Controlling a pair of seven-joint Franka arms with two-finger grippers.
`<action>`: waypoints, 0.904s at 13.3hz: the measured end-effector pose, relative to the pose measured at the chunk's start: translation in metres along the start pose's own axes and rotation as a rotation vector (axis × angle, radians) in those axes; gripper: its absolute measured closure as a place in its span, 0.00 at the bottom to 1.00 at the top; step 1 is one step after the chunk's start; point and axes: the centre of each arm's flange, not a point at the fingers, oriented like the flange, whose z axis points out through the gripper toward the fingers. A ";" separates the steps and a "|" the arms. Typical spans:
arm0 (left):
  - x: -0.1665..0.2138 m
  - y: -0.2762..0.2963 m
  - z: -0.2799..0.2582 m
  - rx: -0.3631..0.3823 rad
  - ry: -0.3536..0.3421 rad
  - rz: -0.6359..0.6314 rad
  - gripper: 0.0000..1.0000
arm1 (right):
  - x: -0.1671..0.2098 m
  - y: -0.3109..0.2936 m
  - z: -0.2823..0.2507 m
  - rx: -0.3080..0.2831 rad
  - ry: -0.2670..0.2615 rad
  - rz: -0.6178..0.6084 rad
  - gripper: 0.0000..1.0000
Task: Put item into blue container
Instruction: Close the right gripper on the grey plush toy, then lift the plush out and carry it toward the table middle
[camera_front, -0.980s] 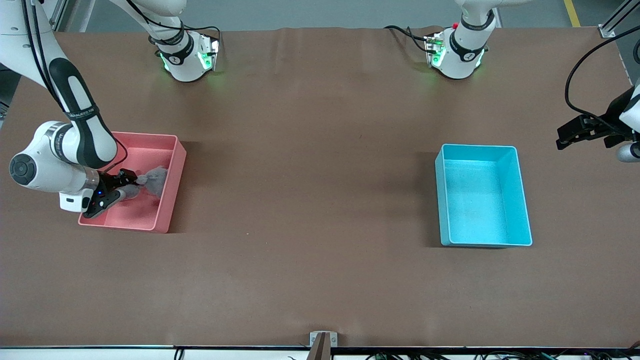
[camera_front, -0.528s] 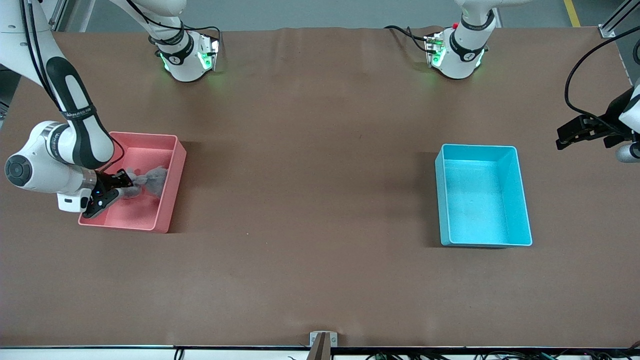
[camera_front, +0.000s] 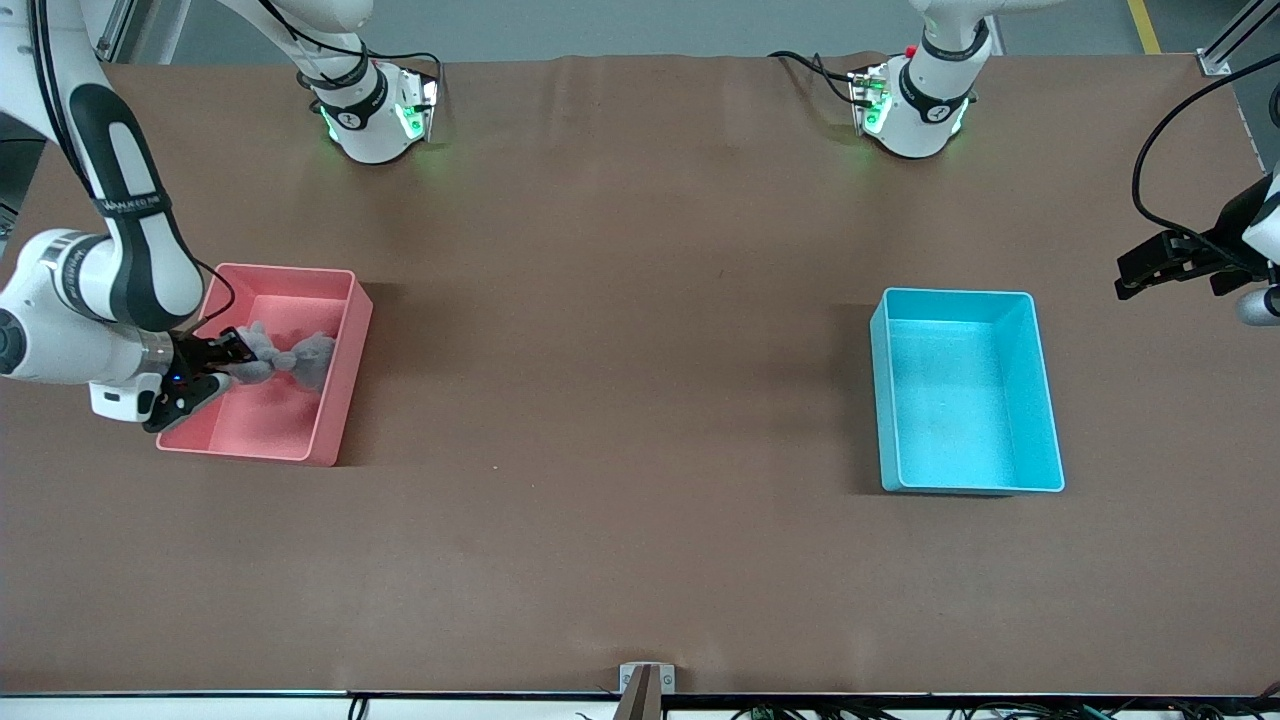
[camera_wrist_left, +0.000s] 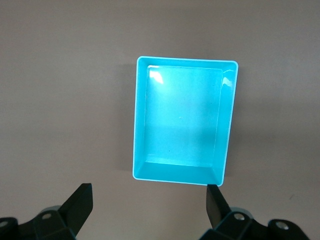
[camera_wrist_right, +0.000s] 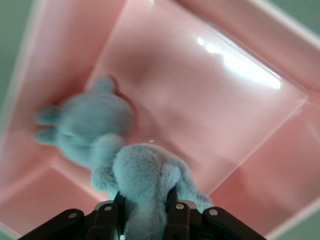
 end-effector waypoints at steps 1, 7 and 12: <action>0.000 0.000 0.000 0.000 -0.001 -0.001 0.00 | 0.005 -0.015 -0.020 -0.011 0.001 0.027 0.67; 0.007 0.000 0.012 -0.001 0.007 0.000 0.00 | 0.048 -0.154 -0.094 -0.066 0.014 0.213 0.71; 0.034 0.002 0.073 -0.007 -0.040 0.005 0.00 | 0.112 -0.403 -0.095 -0.053 0.099 0.454 0.71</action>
